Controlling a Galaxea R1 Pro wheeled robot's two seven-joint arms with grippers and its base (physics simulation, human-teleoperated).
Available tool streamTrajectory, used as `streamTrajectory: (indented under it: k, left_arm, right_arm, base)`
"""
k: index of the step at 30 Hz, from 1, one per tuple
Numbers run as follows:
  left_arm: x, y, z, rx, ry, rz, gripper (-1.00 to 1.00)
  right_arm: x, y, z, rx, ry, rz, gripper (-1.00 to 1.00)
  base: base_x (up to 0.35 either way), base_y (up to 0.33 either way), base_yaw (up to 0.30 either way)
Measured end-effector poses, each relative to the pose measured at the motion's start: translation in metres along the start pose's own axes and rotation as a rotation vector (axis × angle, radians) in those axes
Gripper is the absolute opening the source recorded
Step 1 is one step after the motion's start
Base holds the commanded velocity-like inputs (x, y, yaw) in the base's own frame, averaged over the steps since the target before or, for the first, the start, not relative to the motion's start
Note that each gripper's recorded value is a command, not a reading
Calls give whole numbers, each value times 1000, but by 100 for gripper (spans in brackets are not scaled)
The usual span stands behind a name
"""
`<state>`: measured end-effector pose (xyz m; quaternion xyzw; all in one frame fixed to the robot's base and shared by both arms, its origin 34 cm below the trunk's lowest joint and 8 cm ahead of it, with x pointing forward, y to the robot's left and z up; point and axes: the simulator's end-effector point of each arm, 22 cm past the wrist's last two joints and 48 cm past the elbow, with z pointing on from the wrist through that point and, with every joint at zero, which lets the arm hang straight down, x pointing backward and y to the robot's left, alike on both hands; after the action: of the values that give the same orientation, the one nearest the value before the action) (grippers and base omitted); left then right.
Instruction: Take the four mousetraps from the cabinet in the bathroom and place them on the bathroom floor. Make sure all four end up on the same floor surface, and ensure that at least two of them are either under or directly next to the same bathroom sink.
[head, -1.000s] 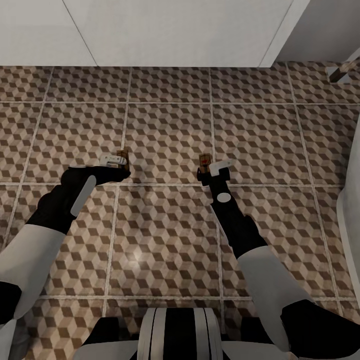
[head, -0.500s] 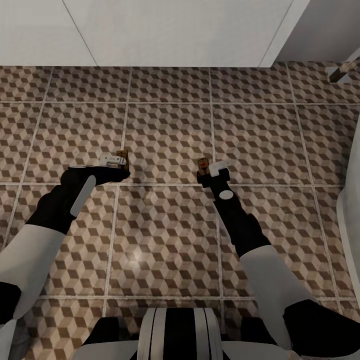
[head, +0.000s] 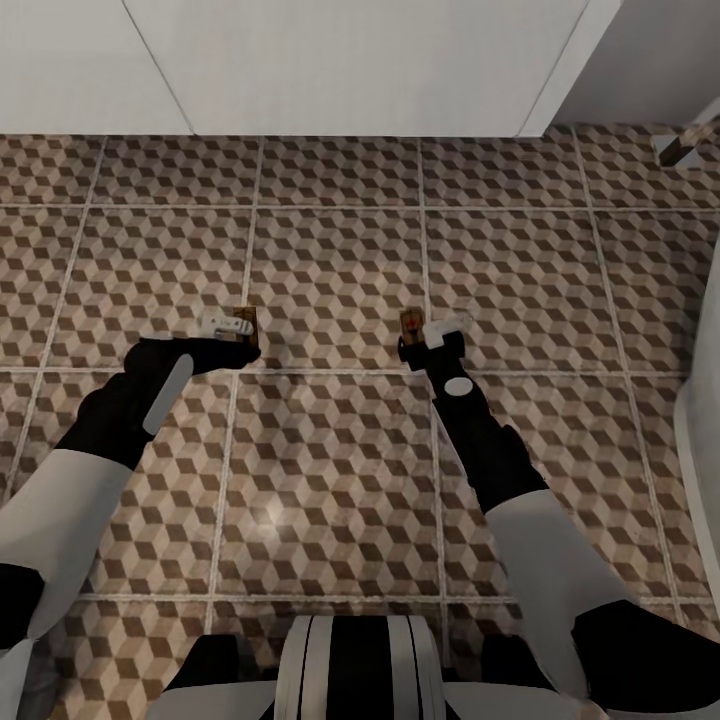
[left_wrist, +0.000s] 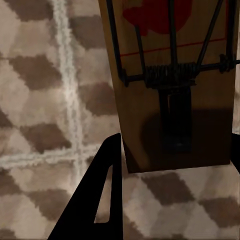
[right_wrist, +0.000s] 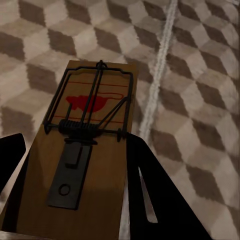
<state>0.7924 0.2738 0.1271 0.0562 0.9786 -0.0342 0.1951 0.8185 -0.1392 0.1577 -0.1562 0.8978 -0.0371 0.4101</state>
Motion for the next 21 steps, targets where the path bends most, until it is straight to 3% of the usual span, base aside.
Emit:
streamTrajectory:
  k: [15, 21]
  left_arm:
    - [2, 0, 1, 0, 6, -2, -100]
    - [3, 0, 1, 0, 6, -2, -100]
  right_arm:
    - [-2, 0, 0, 1, -6, -1, -100]
    - [-1, -1, 0, 2, -6, -3, -100]
  base:
    - [312, 0, 0]
    - [128, 0, 0]
